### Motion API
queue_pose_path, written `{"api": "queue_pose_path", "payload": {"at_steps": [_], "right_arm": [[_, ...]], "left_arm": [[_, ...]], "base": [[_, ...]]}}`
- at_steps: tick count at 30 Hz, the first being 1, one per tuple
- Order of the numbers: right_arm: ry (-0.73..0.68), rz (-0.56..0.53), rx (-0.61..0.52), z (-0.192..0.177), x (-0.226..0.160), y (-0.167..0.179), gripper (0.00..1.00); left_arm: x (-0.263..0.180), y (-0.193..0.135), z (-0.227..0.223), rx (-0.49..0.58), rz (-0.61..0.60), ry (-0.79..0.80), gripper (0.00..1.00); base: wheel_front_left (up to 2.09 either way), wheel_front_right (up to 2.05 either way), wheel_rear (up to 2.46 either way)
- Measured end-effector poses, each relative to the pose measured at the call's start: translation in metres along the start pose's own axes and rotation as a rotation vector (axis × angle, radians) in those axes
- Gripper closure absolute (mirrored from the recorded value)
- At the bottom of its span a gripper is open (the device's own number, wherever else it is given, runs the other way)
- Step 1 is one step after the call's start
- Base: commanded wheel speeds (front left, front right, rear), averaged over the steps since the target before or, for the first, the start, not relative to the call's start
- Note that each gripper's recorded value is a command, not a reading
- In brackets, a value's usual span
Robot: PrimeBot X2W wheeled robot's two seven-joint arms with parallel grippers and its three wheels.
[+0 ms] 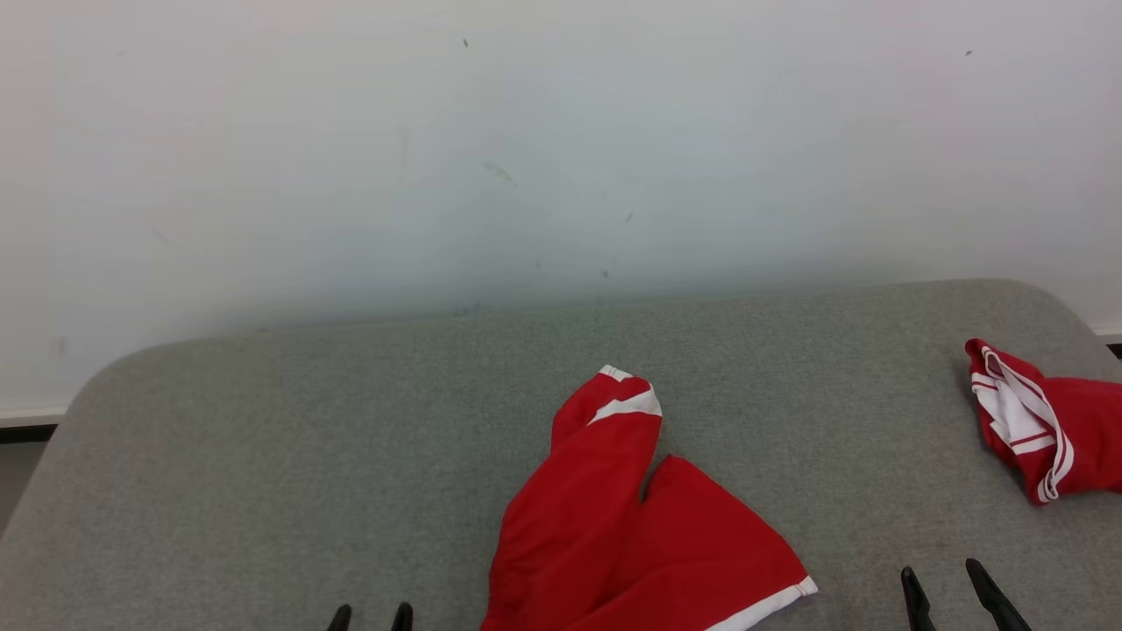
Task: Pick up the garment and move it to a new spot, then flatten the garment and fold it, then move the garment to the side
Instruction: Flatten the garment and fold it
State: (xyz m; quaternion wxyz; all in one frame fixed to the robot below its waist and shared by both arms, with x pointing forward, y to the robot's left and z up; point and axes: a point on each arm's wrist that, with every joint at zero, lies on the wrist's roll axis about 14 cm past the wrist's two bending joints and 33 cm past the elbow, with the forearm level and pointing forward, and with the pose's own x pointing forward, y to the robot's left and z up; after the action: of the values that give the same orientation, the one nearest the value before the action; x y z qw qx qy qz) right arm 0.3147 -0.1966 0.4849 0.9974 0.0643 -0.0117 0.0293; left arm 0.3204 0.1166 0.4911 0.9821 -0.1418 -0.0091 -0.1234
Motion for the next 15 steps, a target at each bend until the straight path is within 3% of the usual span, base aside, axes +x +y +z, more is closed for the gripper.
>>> {"api": "queue_pose_path", "payload": {"at_steps": [8, 15], "right_arm": [[0.001, 0.003, 0.002, 0.000, 0.000, 0.001, 0.00], [0.015, 0.083, 0.007, 0.007, 0.011, 0.009, 0.00]], "left_arm": [[-0.001, -0.001, -0.003, 0.013, -0.014, 0.014, 0.00], [-0.015, 0.009, -0.029, 0.006, -0.061, 0.184, 0.00]], "base": [[0.00, 0.00, 0.00], [0.00, 0.00, 0.00]]}}
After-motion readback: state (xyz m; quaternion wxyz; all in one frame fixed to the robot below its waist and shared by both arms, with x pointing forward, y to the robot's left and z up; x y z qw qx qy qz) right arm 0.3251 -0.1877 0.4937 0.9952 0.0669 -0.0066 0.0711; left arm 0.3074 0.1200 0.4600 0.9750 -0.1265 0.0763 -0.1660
